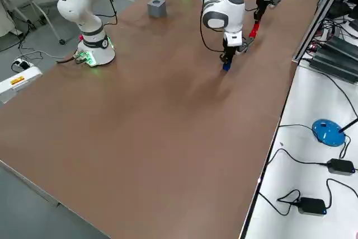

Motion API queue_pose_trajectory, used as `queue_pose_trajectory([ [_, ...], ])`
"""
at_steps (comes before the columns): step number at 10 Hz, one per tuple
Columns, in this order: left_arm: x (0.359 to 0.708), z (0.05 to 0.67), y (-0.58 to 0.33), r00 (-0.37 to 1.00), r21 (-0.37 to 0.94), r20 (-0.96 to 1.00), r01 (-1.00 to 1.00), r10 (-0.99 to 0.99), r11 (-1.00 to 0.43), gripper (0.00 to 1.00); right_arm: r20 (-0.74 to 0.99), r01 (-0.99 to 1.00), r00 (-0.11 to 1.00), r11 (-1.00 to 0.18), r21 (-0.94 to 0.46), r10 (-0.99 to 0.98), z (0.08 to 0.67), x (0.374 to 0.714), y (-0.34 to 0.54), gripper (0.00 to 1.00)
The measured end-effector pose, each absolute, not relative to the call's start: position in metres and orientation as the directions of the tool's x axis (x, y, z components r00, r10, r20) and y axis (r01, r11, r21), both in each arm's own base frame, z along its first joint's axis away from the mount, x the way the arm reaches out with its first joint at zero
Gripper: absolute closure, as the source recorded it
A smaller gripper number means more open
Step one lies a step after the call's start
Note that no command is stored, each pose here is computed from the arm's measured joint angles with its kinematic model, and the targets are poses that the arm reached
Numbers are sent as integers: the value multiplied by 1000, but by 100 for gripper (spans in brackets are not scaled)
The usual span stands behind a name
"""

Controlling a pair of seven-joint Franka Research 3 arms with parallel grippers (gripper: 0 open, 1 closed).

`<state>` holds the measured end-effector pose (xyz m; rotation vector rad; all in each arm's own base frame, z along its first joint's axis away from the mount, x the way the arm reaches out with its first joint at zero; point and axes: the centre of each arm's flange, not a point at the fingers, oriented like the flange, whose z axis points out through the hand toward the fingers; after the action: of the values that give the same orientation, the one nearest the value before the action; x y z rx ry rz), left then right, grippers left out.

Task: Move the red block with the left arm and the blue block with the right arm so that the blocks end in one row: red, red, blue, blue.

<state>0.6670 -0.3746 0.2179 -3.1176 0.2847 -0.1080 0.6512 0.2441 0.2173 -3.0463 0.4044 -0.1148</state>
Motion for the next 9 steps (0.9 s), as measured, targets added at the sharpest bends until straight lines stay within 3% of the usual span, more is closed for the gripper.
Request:
queue_pose_trajectory([
  [9,675,218,-366,954,-15,87,-287,-287,-958,70,79,-229,969,-971,-63,-234,218,655,280,70],
])
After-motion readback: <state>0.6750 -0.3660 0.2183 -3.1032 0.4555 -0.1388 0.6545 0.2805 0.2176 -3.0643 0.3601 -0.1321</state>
